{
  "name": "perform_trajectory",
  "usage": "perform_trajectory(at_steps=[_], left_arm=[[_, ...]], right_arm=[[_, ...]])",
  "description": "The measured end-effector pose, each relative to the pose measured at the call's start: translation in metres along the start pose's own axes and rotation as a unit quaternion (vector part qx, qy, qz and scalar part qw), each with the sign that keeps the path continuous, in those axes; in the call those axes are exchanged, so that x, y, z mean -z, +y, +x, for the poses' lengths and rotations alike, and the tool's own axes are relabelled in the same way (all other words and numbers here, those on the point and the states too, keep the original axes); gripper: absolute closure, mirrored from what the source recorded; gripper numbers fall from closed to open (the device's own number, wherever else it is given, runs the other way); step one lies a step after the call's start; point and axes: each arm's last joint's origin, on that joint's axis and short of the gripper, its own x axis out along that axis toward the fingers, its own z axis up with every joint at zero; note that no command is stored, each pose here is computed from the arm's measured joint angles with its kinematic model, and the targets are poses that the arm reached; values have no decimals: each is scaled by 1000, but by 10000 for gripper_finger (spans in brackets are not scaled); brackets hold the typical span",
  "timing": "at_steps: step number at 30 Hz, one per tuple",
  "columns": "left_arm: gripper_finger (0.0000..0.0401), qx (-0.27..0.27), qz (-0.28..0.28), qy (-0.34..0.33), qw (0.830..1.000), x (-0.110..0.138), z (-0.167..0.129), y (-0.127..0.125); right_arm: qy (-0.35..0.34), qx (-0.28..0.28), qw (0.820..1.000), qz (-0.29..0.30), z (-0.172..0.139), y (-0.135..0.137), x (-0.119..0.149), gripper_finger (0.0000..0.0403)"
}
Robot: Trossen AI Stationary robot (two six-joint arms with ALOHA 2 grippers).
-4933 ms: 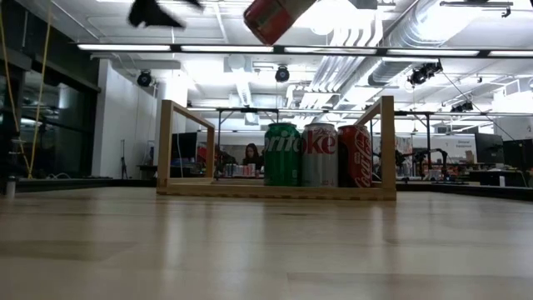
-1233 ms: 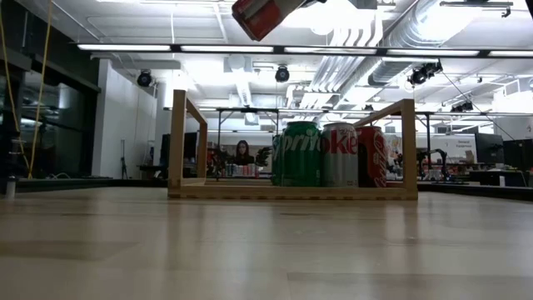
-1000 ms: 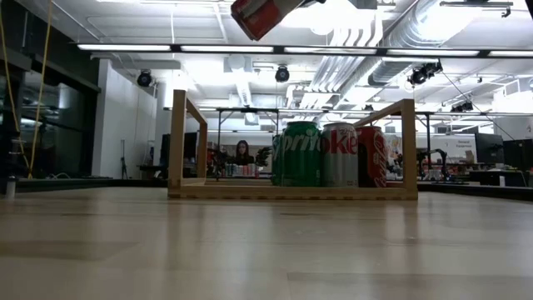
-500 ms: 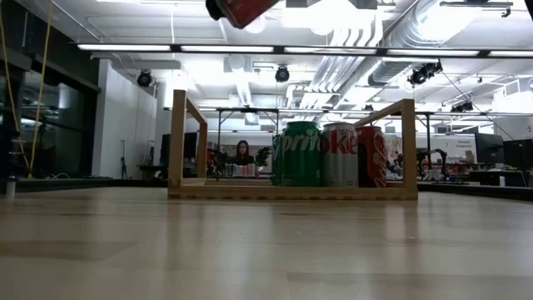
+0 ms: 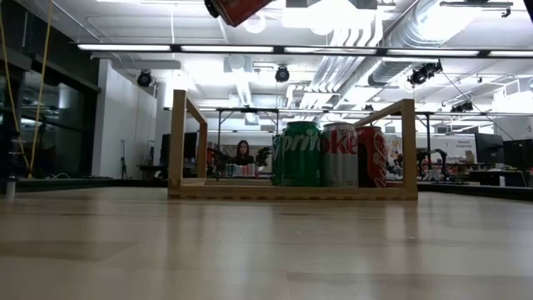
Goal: Place canned beverage on shelf
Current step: Put the left pink-white soda can on the shelf
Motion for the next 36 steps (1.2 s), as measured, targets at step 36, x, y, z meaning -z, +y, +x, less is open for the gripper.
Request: perform_trajectory(at_steps=[36], left_arm=[[127, -364, -255, -216, 869, 77, 1, -2]], right_arm=[[-202, 50, 919, 334, -53, -67, -23, 29]])
